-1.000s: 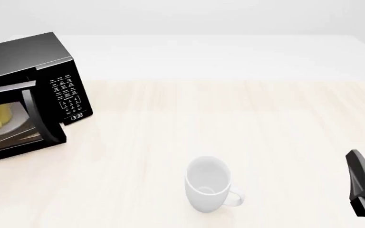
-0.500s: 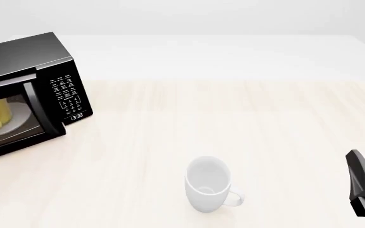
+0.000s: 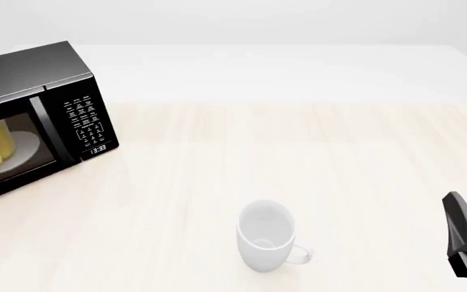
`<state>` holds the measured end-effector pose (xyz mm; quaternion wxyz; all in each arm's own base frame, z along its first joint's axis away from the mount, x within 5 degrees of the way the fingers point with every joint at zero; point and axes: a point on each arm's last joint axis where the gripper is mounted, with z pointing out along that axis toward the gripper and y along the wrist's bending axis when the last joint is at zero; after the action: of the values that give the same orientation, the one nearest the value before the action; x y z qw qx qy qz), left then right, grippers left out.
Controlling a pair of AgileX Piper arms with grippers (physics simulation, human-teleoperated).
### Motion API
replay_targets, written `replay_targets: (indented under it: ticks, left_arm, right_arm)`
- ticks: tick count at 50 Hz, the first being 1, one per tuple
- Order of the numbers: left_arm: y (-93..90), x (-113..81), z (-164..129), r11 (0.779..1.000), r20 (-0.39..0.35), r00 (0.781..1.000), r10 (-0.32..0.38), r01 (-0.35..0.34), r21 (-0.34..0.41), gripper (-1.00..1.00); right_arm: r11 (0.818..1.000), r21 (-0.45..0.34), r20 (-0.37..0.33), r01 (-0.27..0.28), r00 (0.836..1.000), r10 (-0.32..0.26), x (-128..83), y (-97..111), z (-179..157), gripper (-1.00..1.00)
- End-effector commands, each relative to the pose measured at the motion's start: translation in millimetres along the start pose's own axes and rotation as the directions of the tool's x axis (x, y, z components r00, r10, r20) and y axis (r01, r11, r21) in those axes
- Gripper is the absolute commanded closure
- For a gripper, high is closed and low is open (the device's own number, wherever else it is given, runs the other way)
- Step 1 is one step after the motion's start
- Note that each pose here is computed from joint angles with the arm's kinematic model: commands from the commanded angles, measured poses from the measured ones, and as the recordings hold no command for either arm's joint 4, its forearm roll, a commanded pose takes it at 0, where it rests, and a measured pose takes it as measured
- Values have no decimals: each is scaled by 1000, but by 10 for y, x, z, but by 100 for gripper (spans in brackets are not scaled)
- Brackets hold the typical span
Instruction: Put the yellow and white mug in the microwave and close it.
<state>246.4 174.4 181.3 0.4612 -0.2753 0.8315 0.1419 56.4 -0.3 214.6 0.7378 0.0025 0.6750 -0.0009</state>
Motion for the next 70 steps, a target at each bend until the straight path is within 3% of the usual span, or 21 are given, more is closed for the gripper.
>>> replay_targets:
  ticks: [1, 15, 27, 42, 70]
  left_arm:
    - [1, -28, 46, 1000, 10, 1000, 0, 0, 2, -100]
    - [78, -48, 143, 999, -1, 999, -32, 32, -19, -100]
    - [13, -53, 104, 999, -2, 999, -38, 38, -2, -100]
    - [-30, 1, -314, 1000, 37, 999, -27, 26, 13, -100]
    - [-101, -215, -971, 998, 141, 989, -49, 43, 50, -100]
  right_arm:
    - [1000, 0, 0, 0, 1000, 0, 0, 0, 0, -100]
    - [1000, 0, 0, 0, 1000, 0, 0, 0, 0, -100]
    - [1000, 0, 0, 0, 1000, 0, 0, 0, 0, -100]
    - [1000, 0, 0, 0, 1000, 0, 0, 0, 0, -100]
    - [1000, 0, 0, 0, 1000, 0, 0, 0, 0, -100]
